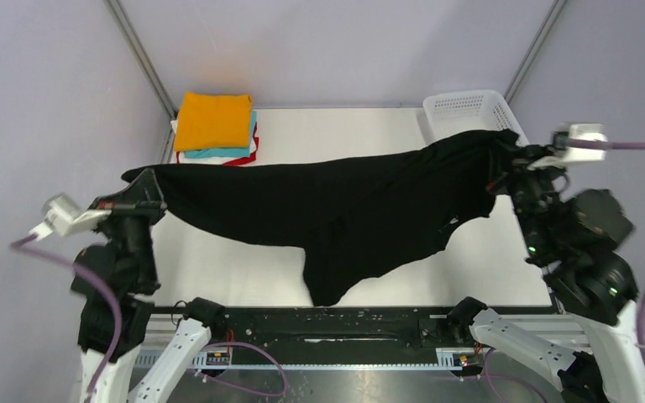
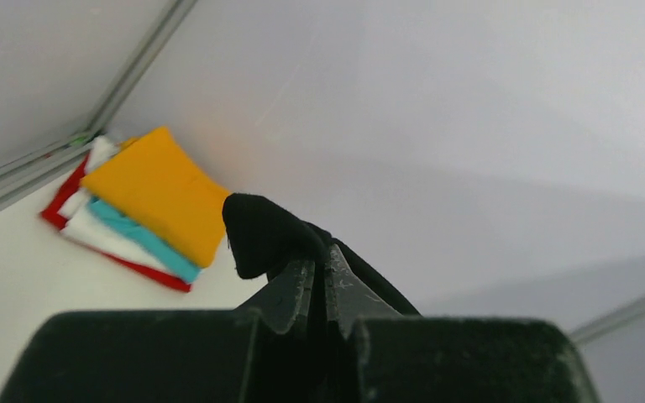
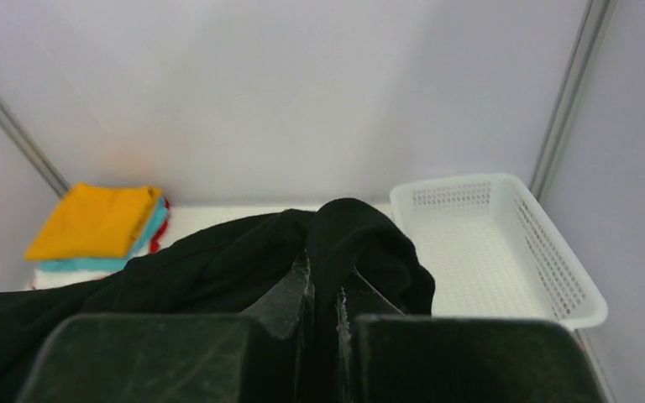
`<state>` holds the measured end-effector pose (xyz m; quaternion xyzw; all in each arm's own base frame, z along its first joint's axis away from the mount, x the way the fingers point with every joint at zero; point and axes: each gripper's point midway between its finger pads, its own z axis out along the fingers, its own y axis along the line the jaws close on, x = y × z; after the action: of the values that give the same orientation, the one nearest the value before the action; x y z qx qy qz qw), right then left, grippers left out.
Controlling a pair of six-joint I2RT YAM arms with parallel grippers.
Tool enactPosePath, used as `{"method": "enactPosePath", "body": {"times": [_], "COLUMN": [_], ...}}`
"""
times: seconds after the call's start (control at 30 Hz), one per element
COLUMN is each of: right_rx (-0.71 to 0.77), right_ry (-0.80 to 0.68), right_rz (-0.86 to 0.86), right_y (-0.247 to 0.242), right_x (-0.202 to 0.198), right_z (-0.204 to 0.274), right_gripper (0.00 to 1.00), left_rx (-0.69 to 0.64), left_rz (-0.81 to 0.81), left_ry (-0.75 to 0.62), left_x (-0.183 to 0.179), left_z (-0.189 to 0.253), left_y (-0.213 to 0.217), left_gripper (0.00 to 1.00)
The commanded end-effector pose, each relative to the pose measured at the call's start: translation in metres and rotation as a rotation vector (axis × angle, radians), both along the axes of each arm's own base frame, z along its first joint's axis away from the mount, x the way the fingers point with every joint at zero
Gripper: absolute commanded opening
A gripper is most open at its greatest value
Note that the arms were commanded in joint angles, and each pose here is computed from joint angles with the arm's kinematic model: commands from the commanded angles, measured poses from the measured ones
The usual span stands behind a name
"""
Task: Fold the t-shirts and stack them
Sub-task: Flatten out the tshirt
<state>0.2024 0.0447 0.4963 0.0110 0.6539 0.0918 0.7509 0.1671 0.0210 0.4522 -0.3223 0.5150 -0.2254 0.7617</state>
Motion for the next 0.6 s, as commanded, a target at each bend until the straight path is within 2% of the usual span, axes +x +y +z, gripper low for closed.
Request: {"method": "enactPosePath", "body": {"times": [0.0,0.1,0.23,0.33,0.37,0.4,0.43,0.47,0.53,0.57], "right_rx": [-0.102,-0.179,-0.105,-0.110,-0.125,-0.141,-0.151,-0.167,-0.173,-0.176], "right_ry": [0.100,0.227,0.479,0.612,0.649,0.682,0.710,0.756,0.804,0.831], "right_rz": [-0.139,-0.151,-0.049,-0.056,-0.066,-0.078,-0.093,-0.115,-0.169,-0.193], "right_y": [0.010,0.034,0.064,0.075,0.079,0.081,0.083,0.084,0.083,0.081], "right_x": [0.044,0.080,0.141,0.183,0.197,0.209,0.219,0.225,0.238,0.240], "right_z": [-0.043,-0.106,-0.209,-0.266,-0.281,-0.294,-0.302,-0.314,-0.316,-0.320], "right_gripper": [0.00,0.00,0.00,0.00,0.02,0.05,0.11,0.24,0.68,0.81], "left_rx": [0.035,0.088,0.117,0.094,0.095,0.097,0.101,0.105,0.113,0.122], "left_rz": [0.184,0.198,0.127,0.110,0.100,0.084,0.063,0.030,-0.060,-0.095], "left_ry": [0.274,0.462,0.681,0.839,0.906,0.949,0.976,0.993,0.988,0.976], "left_x": [0.062,0.106,0.163,0.197,0.208,0.217,0.223,0.230,0.237,0.237], "left_z": [-0.057,-0.112,-0.187,-0.236,-0.255,-0.266,-0.270,-0.274,-0.276,-0.274], "left_y": [0.010,-0.001,-0.010,0.000,0.001,0.000,-0.003,-0.009,-0.024,-0.030], "left_gripper": [0.00,0.00,0.01,0.09,0.17,0.32,0.57,0.72,0.89,0.92]}}
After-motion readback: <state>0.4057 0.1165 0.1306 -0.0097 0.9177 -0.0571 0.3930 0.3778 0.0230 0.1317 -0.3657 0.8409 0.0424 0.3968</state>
